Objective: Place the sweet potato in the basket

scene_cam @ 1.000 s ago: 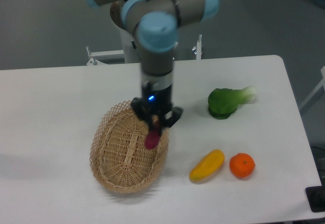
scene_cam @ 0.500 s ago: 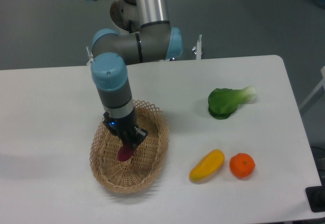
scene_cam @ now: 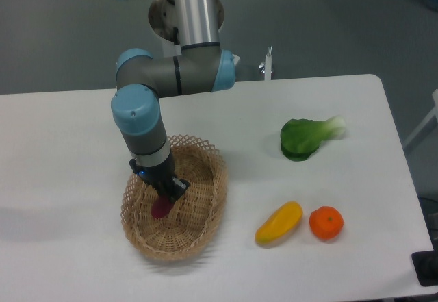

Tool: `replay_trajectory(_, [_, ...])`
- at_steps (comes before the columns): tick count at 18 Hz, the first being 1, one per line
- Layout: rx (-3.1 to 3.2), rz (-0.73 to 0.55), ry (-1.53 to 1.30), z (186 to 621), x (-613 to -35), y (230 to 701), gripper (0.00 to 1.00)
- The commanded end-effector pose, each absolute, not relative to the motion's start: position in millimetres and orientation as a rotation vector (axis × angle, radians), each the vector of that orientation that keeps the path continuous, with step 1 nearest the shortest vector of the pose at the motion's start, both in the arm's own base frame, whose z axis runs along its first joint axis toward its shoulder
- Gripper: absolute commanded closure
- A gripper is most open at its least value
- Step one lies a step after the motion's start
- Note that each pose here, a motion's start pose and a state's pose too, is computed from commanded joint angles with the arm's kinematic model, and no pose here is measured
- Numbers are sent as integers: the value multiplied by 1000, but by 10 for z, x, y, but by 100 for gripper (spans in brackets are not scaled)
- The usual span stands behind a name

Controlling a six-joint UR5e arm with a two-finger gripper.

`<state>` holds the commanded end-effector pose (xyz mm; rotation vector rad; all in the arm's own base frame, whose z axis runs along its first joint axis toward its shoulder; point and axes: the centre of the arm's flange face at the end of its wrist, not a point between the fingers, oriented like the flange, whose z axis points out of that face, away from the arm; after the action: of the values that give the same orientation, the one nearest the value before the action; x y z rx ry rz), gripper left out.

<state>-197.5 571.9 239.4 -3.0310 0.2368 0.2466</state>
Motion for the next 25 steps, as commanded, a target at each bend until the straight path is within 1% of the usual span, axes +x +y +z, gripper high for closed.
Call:
replay_trajectory(2, [-3036,240,238,2368,-1972,5717,62])
replay_trajectory(3, [-3034,244,237,2376,-1976,5721,57])
replay_trajectory(4, [-3031,247,237,2391,-1978,5724,46])
replay_trajectory(5, [-3028,249,236,2405,-1983,5733,27])
replay_trajectory(6, [-3029,261,235,2418,-1995,5737,11])
replay_trajectory(7, [-3028,291,232,2469,-2015,5738,3])
replay_trajectory(8, [-3026,315,229,2515,-2033,5745,0])
replay_trajectory(14, [-2932,414,188,3062,-2310,5967,0])
replay_trajectory(18, [-2862,505,88,3591,-2943,5908,0])
replay_trajectory(22, [-2880,540,93,3857,-3555,5558,0])
replay_trajectory(25, [-2928,490,138,4033,-3916,5285,0])
